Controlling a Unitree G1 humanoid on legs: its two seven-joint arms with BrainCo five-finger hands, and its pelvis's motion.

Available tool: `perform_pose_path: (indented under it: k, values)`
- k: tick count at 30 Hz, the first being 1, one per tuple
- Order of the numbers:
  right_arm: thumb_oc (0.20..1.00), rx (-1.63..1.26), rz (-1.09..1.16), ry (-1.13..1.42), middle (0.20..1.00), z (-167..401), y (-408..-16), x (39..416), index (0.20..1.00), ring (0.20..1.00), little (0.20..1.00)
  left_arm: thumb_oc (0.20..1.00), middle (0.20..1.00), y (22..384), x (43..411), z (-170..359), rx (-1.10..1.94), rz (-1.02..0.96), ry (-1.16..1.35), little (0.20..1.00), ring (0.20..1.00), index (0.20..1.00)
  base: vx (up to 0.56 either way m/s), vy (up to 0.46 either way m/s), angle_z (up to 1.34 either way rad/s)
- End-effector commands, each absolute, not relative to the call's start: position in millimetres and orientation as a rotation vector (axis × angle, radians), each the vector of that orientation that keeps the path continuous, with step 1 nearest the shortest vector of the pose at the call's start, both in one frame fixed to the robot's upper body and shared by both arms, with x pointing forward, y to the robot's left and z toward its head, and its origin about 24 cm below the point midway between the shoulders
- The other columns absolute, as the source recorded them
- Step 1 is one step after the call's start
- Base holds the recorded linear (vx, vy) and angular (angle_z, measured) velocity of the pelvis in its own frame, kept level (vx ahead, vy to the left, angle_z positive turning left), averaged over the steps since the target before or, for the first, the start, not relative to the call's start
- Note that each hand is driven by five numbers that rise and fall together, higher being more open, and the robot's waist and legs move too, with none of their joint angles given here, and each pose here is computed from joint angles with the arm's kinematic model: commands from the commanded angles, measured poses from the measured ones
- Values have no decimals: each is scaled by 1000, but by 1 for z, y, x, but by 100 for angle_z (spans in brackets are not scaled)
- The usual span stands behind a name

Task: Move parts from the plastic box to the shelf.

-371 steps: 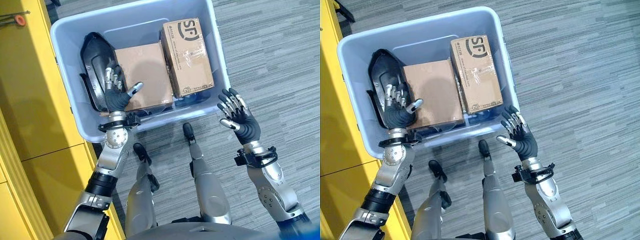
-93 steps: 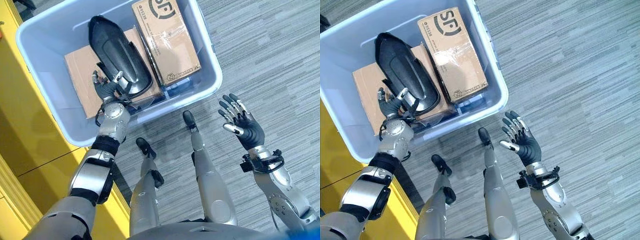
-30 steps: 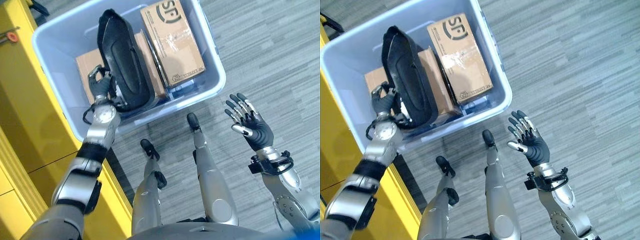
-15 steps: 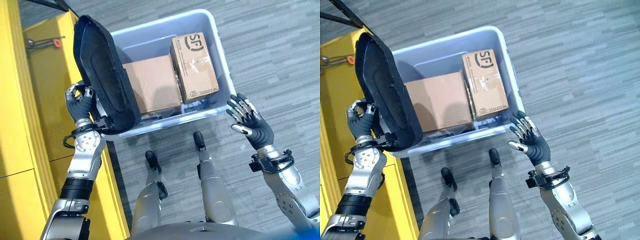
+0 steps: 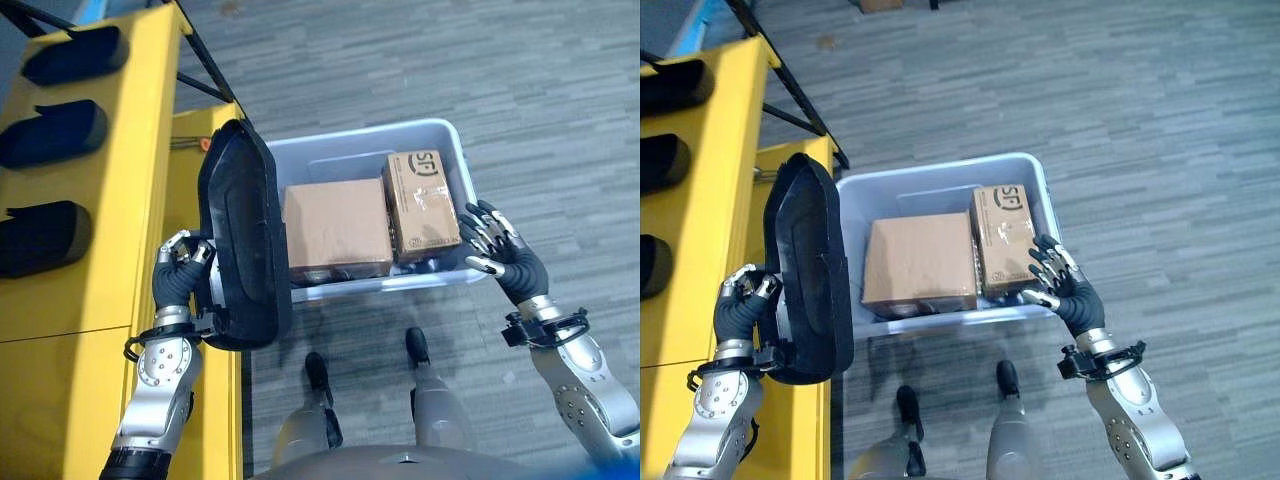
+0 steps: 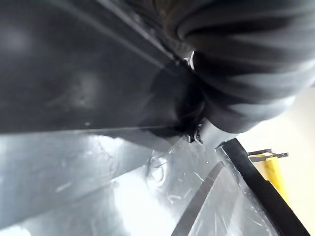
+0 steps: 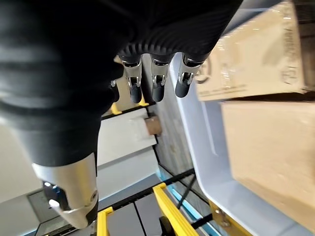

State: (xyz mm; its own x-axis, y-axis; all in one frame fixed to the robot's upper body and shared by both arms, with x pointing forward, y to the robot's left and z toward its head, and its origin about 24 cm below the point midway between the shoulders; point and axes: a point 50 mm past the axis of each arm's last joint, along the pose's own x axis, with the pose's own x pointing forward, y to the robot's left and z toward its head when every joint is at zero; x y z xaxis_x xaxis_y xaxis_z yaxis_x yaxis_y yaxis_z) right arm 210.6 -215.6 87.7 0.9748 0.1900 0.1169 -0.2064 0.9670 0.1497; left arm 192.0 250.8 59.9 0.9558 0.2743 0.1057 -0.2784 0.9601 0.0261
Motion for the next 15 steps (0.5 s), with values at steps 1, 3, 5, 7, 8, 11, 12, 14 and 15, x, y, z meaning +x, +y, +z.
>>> perform_pose_path:
  k: [1,3,5,7,8,11,12,14,15]
  values:
    - [1000,144,230,-144,1000,92,-212,208,1000,1000,1000,200,200,253,204,87,8,208,-247,200,200,200,-24,-93,34]
    - [1000,154,233,-130,1000,89,-210,208,1000,1000,1000,200,200,250,197,79,-12,188,-209,200,200,200,-21,-114,27]
    - [1000,149,234,-121,1000,88,-211,207,1000,1000,1000,200,200,251,190,71,-26,191,-166,200,200,200,-23,-142,25]
    - [1000,144,233,-113,1000,86,-213,206,1000,1000,1000,200,200,250,181,62,-77,190,-121,200,200,200,-45,-182,27]
    - [1000,142,236,-115,1000,87,-213,206,1000,1000,1000,200,200,250,173,57,-93,198,-94,200,200,200,-45,-162,32]
    - [1000,131,243,-113,1000,88,-214,205,1000,1000,1000,200,200,250,166,51,-114,205,-61,200,200,200,-42,-154,39]
    - [1000,125,248,-108,1000,87,-215,206,1000,1000,1000,200,200,250,163,49,-126,206,-50,200,200,200,-113,-227,33]
    - [1000,111,256,-90,1000,85,-217,207,1000,1000,1000,200,200,249,161,46,-135,196,-31,200,200,200,-151,-189,33]
    - [1000,103,259,-87,1000,85,-218,206,1000,1000,1000,200,200,248,161,43,-144,192,-18,200,200,200,-181,-96,69]
